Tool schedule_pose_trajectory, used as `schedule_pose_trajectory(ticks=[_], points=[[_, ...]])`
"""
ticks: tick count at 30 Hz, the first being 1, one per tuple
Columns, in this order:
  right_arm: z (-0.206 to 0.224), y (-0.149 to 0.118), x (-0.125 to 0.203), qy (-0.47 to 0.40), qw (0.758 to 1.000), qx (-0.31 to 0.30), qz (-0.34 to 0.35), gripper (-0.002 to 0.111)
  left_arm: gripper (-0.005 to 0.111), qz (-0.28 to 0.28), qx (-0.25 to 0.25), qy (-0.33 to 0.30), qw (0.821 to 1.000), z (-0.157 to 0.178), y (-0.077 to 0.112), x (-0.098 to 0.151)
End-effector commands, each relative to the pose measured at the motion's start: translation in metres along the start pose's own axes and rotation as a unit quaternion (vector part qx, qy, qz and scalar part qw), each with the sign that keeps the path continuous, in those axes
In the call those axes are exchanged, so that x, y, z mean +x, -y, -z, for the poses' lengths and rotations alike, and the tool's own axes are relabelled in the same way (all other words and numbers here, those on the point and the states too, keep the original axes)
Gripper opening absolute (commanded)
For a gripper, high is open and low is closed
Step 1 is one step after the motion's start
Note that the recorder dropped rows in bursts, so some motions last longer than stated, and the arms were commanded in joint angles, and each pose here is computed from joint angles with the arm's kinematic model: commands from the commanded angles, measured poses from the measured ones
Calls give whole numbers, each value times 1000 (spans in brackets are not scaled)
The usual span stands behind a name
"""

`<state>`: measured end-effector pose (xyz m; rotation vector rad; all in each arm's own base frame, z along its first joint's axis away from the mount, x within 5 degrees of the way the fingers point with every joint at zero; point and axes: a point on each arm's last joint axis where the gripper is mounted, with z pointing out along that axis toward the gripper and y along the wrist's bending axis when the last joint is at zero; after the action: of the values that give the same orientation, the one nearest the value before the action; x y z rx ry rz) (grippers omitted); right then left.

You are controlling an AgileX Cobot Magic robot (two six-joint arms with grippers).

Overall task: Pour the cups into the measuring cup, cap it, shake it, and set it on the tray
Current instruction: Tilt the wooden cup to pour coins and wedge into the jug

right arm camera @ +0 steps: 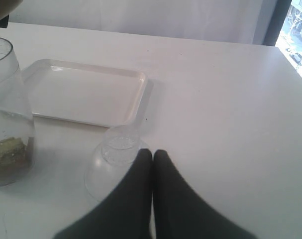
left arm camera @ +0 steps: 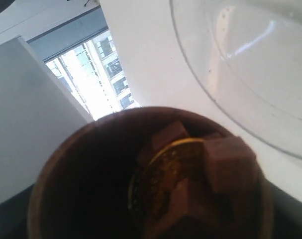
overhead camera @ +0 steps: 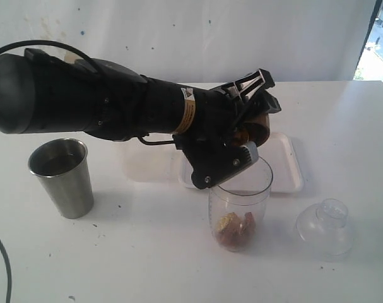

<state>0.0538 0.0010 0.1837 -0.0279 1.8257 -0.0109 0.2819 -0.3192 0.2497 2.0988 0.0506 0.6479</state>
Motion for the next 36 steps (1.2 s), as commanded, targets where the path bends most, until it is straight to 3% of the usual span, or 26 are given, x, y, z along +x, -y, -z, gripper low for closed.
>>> schedule_pose_trajectory(ticks=[1, 12, 30, 33, 35, 36], points=[[0, 0, 1, 3, 1000, 1, 0, 0, 0, -34, 1, -12, 999, 5, -6, 2], [0, 0, 1, 3, 1000, 1, 0, 0, 0, -102, 24, -38, 994, 3, -10, -3], [0, 0, 1, 3, 1000, 1, 0, 0, 0, -104, 21, -45, 993, 4, -18, -12], [0, 0, 1, 3, 1000, 1, 0, 0, 0, -61, 15, -43, 997, 6, -21, -12], [0, 0, 1, 3, 1000, 1, 0, 0, 0, 3, 7, -40, 999, 8, -23, -12], [0, 0, 1, 3, 1000, 1, 0, 0, 0, 107, -8, -36, 994, 12, -28, -12]])
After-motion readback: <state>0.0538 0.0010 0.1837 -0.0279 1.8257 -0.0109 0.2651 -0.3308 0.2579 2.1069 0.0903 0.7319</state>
